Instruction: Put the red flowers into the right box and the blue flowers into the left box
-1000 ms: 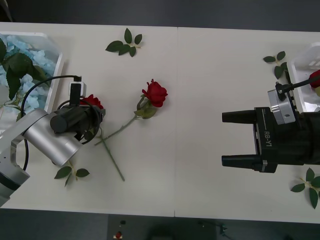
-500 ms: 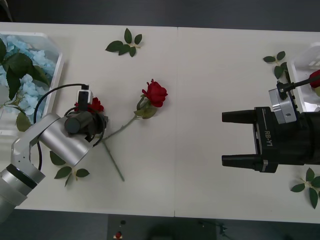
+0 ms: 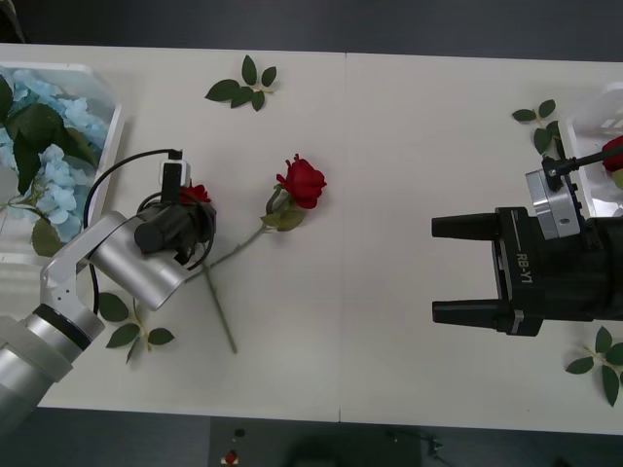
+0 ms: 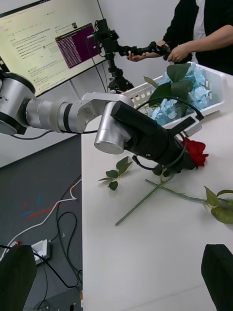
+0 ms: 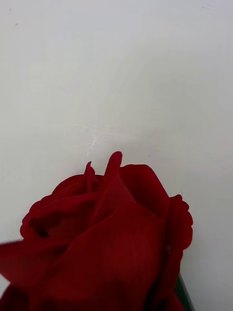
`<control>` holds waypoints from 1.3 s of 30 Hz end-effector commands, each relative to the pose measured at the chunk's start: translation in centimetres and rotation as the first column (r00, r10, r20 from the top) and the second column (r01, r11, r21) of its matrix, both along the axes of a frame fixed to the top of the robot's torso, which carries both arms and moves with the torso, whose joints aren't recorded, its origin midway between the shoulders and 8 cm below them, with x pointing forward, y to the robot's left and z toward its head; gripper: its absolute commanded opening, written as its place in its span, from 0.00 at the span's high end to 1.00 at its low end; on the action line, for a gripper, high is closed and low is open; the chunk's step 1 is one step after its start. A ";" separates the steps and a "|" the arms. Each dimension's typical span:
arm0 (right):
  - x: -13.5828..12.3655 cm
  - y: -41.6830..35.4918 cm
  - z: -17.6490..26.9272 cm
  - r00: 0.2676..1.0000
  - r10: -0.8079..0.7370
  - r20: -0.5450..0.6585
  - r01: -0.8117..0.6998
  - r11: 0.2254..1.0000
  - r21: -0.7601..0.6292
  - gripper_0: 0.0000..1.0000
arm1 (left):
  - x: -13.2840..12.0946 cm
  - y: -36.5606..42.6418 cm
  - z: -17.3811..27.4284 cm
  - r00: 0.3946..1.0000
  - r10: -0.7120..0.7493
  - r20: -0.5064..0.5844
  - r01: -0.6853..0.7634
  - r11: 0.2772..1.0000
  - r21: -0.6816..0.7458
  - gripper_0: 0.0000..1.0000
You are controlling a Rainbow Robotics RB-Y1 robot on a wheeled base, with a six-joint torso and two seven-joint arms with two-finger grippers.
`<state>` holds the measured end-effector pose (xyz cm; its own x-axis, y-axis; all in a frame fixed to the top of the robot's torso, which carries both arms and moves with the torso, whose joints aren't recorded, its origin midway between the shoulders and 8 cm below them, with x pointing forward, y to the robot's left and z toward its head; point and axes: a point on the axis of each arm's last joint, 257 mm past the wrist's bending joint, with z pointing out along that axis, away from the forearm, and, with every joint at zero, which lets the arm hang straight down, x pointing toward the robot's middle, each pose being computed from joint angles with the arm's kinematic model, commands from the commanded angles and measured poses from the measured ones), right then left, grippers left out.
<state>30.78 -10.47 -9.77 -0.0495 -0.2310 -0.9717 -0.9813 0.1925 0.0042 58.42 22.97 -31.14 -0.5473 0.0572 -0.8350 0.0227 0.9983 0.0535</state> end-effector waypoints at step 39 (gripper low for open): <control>-0.9 0.0 0.0 1.000 0.016 -0.009 -0.016 1.000 -0.004 0.00 | -8.8 -14.9 29.1 0.606 -0.652 0.456 0.796 0.496 -0.348 1.00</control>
